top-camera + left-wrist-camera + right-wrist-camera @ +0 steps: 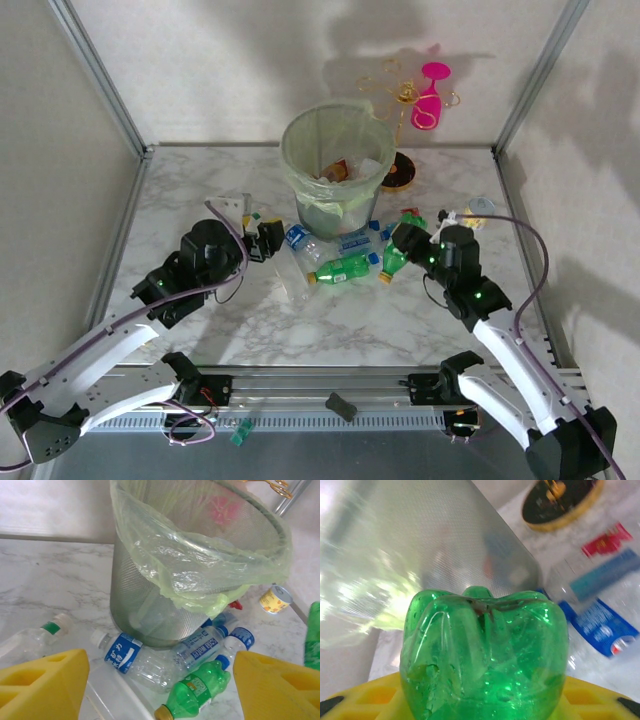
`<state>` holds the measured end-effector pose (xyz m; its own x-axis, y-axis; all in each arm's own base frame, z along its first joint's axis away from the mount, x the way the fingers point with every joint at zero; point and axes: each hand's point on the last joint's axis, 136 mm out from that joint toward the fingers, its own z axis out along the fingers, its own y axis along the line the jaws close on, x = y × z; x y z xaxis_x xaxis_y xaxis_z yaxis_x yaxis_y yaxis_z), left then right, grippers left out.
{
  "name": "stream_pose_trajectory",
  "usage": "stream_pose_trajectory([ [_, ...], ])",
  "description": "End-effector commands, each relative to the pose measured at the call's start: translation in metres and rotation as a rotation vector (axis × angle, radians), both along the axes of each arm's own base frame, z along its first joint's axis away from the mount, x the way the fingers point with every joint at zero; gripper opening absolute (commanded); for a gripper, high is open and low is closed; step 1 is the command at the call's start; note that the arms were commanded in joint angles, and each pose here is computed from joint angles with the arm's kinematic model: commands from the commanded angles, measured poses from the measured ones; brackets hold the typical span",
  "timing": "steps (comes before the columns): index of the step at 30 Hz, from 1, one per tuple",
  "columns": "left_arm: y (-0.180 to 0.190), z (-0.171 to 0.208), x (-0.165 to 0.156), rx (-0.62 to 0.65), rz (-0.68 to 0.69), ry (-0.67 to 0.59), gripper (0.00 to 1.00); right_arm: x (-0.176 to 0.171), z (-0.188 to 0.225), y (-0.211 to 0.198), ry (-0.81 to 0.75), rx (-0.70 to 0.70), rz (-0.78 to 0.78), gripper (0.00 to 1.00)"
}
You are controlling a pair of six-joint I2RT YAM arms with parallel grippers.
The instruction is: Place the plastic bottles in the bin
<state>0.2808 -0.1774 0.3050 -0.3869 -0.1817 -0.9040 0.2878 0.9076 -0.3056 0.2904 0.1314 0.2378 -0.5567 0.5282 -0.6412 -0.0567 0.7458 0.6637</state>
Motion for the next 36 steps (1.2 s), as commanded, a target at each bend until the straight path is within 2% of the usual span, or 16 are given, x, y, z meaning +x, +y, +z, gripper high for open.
stream_pose_trajectory([
  [1, 0.010, -0.008, 0.000, 0.037, 0.042, -0.018, 0.76, 0.011, 0.034, 0.008, -0.068, -0.051, 0.052, 0.47],
  [14, 0.019, -0.002, -0.008, 0.009, 0.053, -0.069, 0.76, 0.072, 0.172, 0.052, -0.288, -0.060, 0.159, 0.47],
  [20, 0.021, 0.002, -0.012, 0.007, 0.055, -0.086, 0.76, 0.118, 0.196, 0.072, -0.311, -0.083, 0.167, 0.46],
  [25, 0.023, 0.008, -0.018, -0.007, 0.049, -0.114, 0.76, 0.167, 0.183, 0.091, -0.284, -0.143, 0.168, 0.46],
  [30, 0.024, 0.010, -0.021, -0.010, 0.049, -0.127, 0.76, 0.206, 0.141, 0.117, -0.201, -0.248, 0.197, 0.46],
  [36, 0.020, 0.007, -0.020, -0.006, 0.036, -0.121, 0.76, 0.224, 0.083, 0.165, -0.113, -0.466, 0.233, 0.45],
])
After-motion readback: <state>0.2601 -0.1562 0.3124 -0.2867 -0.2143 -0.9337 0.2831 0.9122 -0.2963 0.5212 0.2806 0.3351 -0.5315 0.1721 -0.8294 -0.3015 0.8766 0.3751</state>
